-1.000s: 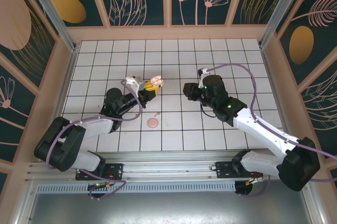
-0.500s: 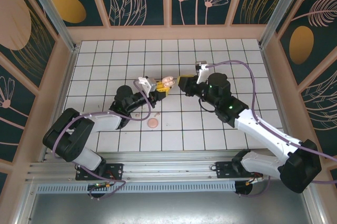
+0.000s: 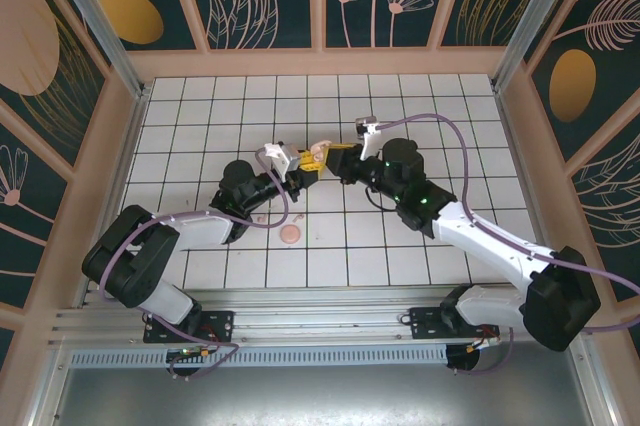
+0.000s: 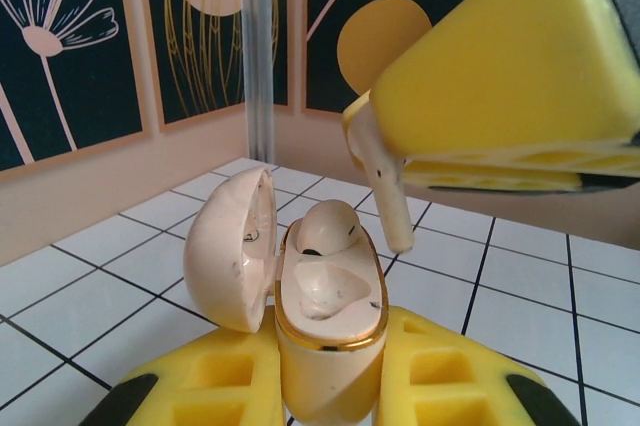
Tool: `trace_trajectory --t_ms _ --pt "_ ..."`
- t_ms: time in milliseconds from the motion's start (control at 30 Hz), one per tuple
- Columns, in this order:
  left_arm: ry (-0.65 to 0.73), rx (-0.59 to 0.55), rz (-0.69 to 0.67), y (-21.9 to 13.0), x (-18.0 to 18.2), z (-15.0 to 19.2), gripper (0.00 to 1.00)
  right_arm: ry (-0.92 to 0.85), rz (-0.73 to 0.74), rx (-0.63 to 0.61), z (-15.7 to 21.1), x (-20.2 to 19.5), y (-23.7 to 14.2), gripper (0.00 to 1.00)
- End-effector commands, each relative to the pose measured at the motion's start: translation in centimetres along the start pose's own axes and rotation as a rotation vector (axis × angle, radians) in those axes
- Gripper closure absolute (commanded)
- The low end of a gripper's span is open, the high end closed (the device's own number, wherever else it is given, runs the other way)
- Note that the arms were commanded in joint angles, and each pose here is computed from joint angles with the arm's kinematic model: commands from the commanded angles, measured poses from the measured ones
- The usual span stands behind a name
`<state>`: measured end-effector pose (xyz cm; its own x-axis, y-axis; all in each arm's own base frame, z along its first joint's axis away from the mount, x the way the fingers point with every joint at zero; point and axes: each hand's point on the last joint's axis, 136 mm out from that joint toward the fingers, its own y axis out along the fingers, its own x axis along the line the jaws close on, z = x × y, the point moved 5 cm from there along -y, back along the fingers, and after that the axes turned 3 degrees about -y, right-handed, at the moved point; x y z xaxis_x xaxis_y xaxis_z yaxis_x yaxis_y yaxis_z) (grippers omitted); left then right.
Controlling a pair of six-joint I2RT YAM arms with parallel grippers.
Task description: Insert wireless bluetooth earbuds into charging case
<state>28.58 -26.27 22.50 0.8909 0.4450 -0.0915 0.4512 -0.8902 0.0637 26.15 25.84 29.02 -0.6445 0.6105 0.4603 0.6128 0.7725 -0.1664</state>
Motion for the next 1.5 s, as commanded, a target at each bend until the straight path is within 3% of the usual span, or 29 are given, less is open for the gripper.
trace_trajectory --t_ms 0,733,1067,1467 --pt "0.016 -0.055 0.008 0.6 -0.1 -1.4 0.90 -0.028 -0.019 -0.065 -0.6 0.5 0.2 0.77" --pt "-0.009 -0.154 0.024 0.4 -0.7 -3.3 0.90 -0.001 0.045 -0.076 0.9 -0.8 0.4 0.78" --pt "-0.005 -0.132 0.017 0.5 -0.6 -2.8 0.90 0.008 -0.004 -0.132 -0.4 0.1 0.2 0.78" --pt "0.012 -0.132 0.008 0.5 -0.7 -3.0 0.90 0.031 -0.006 -0.098 0.6 -0.4 1.2 0.78"
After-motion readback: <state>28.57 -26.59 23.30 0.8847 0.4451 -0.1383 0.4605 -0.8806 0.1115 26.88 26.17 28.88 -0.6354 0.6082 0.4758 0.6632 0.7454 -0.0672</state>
